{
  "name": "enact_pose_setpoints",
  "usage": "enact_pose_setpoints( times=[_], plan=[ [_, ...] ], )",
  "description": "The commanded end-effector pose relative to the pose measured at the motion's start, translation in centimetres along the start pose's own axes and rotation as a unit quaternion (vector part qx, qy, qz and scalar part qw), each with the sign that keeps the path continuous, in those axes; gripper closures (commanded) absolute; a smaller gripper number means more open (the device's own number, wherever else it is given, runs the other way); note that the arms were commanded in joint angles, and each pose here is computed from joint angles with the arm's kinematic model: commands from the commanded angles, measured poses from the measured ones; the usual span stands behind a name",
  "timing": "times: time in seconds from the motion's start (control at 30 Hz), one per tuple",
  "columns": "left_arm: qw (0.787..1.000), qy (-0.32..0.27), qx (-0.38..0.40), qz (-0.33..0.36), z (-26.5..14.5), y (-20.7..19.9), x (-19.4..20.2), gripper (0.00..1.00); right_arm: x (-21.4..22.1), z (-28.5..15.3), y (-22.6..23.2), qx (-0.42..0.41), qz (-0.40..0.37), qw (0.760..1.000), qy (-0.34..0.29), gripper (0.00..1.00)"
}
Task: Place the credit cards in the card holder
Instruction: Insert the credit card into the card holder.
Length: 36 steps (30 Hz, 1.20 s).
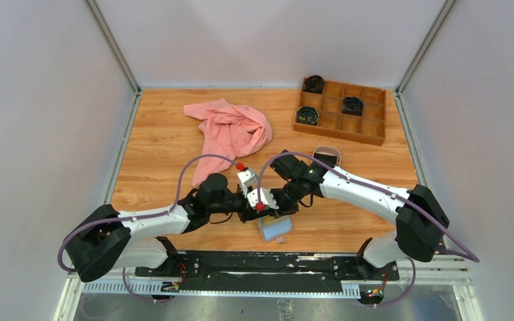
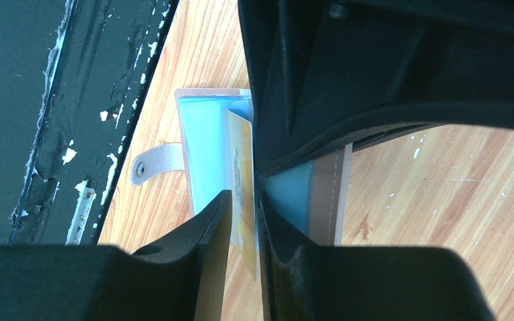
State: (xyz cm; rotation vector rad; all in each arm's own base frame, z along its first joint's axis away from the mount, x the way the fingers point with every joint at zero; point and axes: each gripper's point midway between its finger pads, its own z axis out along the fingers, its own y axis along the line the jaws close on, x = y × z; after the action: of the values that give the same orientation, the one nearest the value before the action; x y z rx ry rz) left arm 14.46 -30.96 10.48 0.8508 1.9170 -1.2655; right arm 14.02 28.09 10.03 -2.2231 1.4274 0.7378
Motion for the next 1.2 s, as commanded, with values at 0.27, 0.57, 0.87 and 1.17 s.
enact_pose_setpoints(
  times=[0.27,0.57,0.87,1.17],
  plan=[
    [1.0,-0.006,0.012,0.013,0.1,-0.3,-0.1,1.0,-0.6,-0.7,0.0,0.001,0.005,1.0,-0.01,0.84],
    [1.0,-0.01,0.014,0.018,0.1,-0.4,-0.5,1.0,-0.1,1.0,1.4,-0.042,0.003,0.999,-0.005,0.91],
    [1.0,-0.011,0.014,0.021,0.0,-0.5,-0.5,1.0,0.3,2.3,1.8,-0.063,0.023,0.998,0.007,0.91],
    [1.0,-0.011,0.013,0.019,-0.1,-0.4,-0.3,1.0,-1.5,0.5,1.4,-0.035,0.009,0.999,-0.013,0.81]
  ],
)
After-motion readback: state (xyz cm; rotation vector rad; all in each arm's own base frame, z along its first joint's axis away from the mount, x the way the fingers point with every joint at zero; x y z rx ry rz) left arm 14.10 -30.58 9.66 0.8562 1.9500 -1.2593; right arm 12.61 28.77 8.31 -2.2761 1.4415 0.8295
